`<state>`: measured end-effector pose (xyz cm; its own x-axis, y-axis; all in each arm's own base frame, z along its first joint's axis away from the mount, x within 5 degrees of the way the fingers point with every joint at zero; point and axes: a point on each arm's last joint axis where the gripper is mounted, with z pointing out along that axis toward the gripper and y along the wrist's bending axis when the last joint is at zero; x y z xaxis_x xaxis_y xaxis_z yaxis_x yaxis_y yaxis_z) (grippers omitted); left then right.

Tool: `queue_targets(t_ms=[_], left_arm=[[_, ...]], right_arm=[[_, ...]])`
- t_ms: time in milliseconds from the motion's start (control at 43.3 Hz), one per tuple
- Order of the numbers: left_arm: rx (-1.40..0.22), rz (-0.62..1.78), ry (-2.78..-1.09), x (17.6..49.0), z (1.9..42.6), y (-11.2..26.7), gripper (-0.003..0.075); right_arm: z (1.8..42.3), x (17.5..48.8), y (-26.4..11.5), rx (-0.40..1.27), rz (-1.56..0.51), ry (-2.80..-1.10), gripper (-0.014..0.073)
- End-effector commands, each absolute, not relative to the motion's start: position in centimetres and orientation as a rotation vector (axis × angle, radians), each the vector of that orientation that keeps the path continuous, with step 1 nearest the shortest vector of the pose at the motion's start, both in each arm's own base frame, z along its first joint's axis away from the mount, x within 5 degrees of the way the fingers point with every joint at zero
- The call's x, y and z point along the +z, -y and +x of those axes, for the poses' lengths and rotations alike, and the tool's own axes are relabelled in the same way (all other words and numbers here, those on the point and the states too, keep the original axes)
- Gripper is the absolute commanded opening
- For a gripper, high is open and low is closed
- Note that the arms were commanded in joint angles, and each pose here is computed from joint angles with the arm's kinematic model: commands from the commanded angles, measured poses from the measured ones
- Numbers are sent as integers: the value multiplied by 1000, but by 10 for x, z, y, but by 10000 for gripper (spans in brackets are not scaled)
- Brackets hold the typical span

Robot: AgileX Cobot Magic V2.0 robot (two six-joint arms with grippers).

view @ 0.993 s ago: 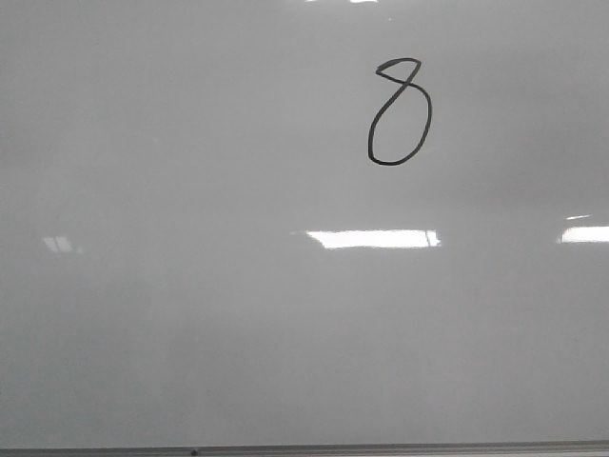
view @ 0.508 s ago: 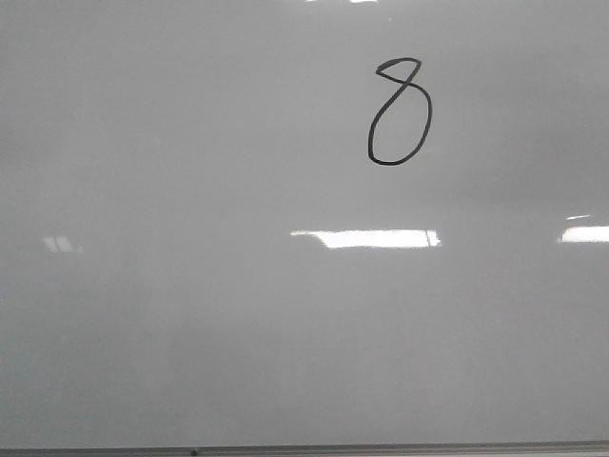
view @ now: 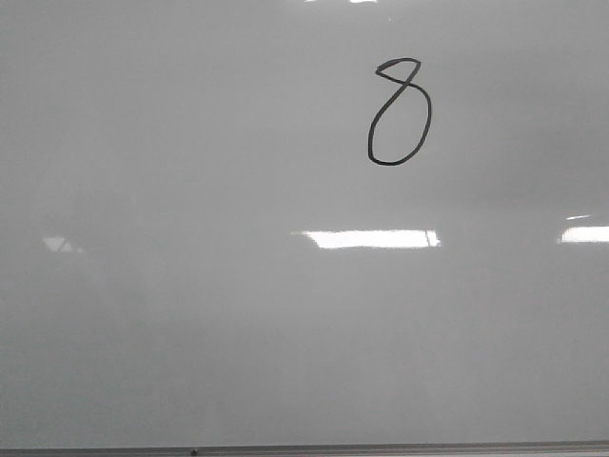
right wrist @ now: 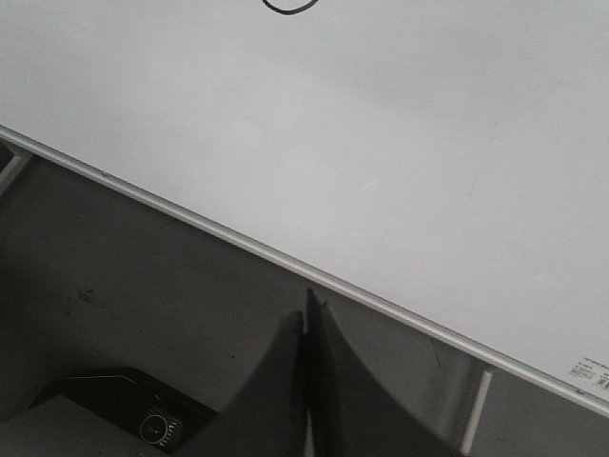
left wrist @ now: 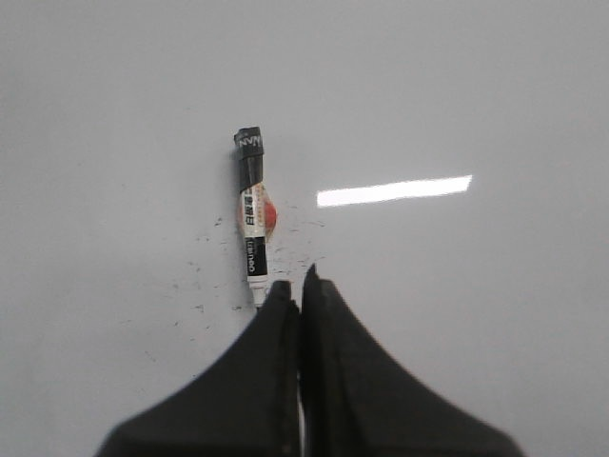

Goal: Write number 8 on whiteboard

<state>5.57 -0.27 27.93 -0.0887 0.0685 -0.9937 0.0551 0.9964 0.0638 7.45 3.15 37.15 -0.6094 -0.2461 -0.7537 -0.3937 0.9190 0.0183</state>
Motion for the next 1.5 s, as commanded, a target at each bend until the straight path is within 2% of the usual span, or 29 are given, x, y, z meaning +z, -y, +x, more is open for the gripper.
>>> queue_targets(t_ms=[0, 300, 600, 1477], left_arm=[[10, 55, -1499, 268, 51, 2, -21], [3, -21, -1451, 211, 55, -1, -21], [5, -24, -1400, 215, 54, -1, -21], [5, -24, -1400, 215, 54, -1, -21]], right_arm=[[77, 382, -31, 227, -430, -2185, -108], [77, 382, -31, 227, -430, -2185, -108], [77, 382, -31, 227, -430, -2185, -108], [77, 382, -31, 227, -430, -2185, -108]])
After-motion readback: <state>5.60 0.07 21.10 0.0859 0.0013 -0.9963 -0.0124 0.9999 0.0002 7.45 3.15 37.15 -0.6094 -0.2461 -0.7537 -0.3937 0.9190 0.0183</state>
